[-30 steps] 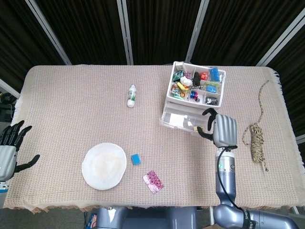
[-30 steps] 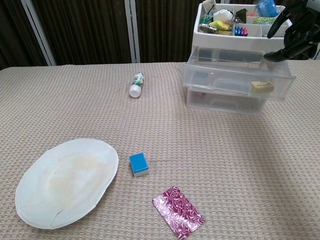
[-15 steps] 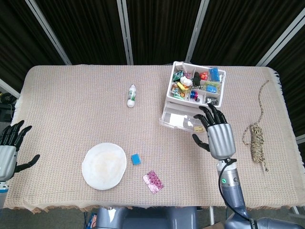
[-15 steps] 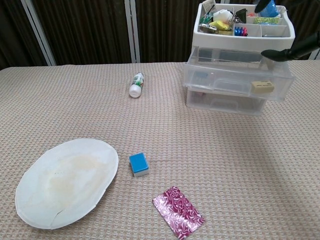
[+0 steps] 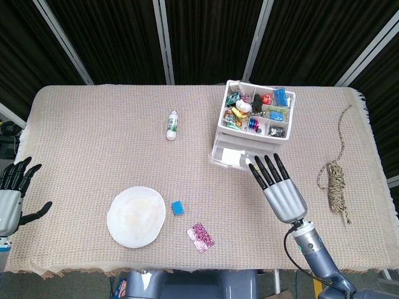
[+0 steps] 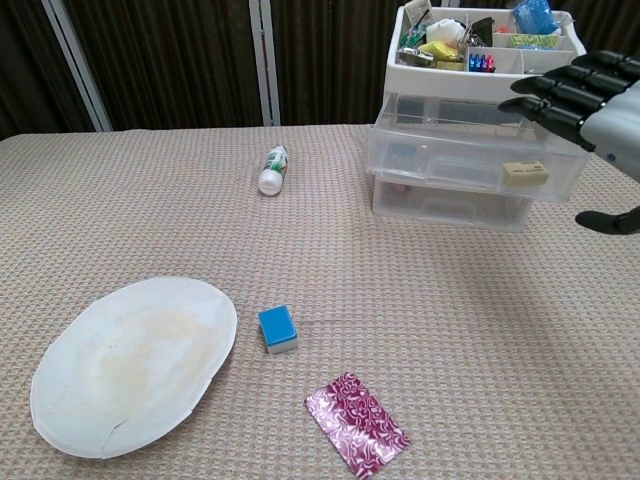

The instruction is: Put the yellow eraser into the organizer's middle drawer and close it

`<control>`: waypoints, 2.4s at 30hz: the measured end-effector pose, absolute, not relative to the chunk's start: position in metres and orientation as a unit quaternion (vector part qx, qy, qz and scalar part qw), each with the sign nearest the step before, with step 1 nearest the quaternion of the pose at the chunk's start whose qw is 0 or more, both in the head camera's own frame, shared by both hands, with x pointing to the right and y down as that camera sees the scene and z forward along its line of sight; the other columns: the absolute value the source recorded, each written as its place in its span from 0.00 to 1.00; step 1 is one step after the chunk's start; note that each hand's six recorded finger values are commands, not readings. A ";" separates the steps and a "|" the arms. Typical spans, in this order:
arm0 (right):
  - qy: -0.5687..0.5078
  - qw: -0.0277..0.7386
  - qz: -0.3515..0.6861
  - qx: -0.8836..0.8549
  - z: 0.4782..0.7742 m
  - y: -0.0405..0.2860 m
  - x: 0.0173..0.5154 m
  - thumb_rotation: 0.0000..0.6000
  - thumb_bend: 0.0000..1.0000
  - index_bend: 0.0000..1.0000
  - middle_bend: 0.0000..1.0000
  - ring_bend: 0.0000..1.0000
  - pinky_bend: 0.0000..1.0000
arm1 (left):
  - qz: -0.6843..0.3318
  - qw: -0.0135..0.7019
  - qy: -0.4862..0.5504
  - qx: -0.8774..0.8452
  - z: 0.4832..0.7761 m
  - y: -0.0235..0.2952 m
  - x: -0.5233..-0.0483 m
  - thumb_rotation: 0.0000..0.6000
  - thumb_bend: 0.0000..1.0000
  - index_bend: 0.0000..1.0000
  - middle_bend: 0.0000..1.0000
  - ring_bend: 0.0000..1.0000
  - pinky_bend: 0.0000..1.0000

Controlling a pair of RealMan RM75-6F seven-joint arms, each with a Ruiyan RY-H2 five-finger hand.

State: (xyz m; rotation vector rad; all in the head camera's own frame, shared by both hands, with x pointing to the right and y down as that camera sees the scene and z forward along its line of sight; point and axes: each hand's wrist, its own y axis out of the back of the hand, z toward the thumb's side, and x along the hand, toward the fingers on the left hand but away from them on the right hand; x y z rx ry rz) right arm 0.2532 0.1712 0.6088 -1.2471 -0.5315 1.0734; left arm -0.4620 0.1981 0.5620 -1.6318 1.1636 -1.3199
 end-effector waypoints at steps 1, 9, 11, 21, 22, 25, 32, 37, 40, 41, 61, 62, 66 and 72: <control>-0.226 0.657 0.473 -0.542 0.611 0.173 0.253 1.00 0.13 0.02 0.00 0.00 0.00 | -0.513 0.362 0.452 -0.634 0.562 0.198 -0.462 1.00 0.25 0.12 0.00 0.00 0.00; -0.217 0.678 0.474 -0.518 0.620 0.187 0.244 1.00 0.13 0.03 0.00 0.00 0.00 | -0.512 0.362 0.453 -0.634 0.562 0.198 -0.462 1.00 0.25 0.12 0.00 0.00 0.00; -0.219 0.681 0.472 -0.515 0.620 0.190 0.242 1.00 0.13 0.04 0.00 0.00 0.00 | -0.511 0.361 0.453 -0.635 0.562 0.198 -0.462 1.00 0.25 0.12 0.00 0.00 0.00; -0.209 0.693 0.461 -0.514 0.626 0.203 0.237 1.00 0.13 0.04 0.00 0.00 0.00 | -0.511 0.360 0.453 -0.635 0.562 0.198 -0.462 1.00 0.25 0.12 0.00 0.00 0.00; -0.207 0.693 0.461 -0.515 0.627 0.204 0.237 1.00 0.13 0.04 0.00 0.00 0.00 | -0.511 0.360 0.453 -0.635 0.562 0.198 -0.462 1.00 0.25 0.12 0.00 0.00 0.00; -0.201 0.694 0.459 -0.517 0.629 0.208 0.235 1.00 0.13 0.05 0.00 0.00 0.00 | -0.512 0.360 0.453 -0.635 0.562 0.198 -0.462 1.00 0.25 0.12 0.00 0.00 0.00; -0.194 0.690 0.455 -0.528 0.636 0.215 0.224 1.00 0.13 0.07 0.00 0.00 0.00 | -0.512 0.360 0.453 -0.635 0.562 0.198 -0.462 1.00 0.25 0.12 0.00 0.00 0.00; -0.189 0.690 0.457 -0.529 0.642 0.215 0.218 1.00 0.13 0.07 0.00 0.00 0.00 | -0.512 0.359 0.453 -0.635 0.562 0.198 -0.462 1.00 0.25 0.12 0.00 0.00 0.00; -0.185 0.688 0.464 -0.526 0.646 0.214 0.219 1.00 0.13 0.07 0.00 0.00 0.00 | -0.512 0.358 0.453 -0.636 0.562 0.198 -0.462 1.00 0.25 0.12 0.00 0.00 0.00; -0.183 0.687 0.468 -0.524 0.649 0.213 0.220 1.00 0.13 0.07 0.00 0.00 0.00 | -0.512 0.358 0.453 -0.636 0.562 0.198 -0.462 1.00 0.25 0.12 0.00 0.00 0.00; -0.177 0.677 0.513 -0.497 0.669 0.187 0.229 1.00 0.13 0.07 0.00 0.00 0.00 | -0.514 0.356 0.454 -0.635 0.562 0.197 -0.462 1.00 0.25 0.12 0.00 0.00 0.00; -0.176 0.676 0.516 -0.496 0.670 0.186 0.231 1.00 0.13 0.07 0.00 0.00 0.00 | -0.514 0.356 0.454 -0.635 0.562 0.197 -0.462 1.00 0.25 0.12 0.00 0.00 0.00; -0.173 0.675 0.523 -0.490 0.672 0.182 0.234 1.00 0.13 0.07 0.00 0.00 0.00 | -0.514 0.356 0.454 -0.635 0.562 0.197 -0.462 1.00 0.25 0.12 0.00 0.00 0.00; -0.175 0.671 0.534 -0.484 0.674 0.175 0.237 1.00 0.13 0.07 0.00 0.00 0.00 | -0.514 0.356 0.454 -0.635 0.562 0.197 -0.462 1.00 0.25 0.12 0.00 0.00 0.00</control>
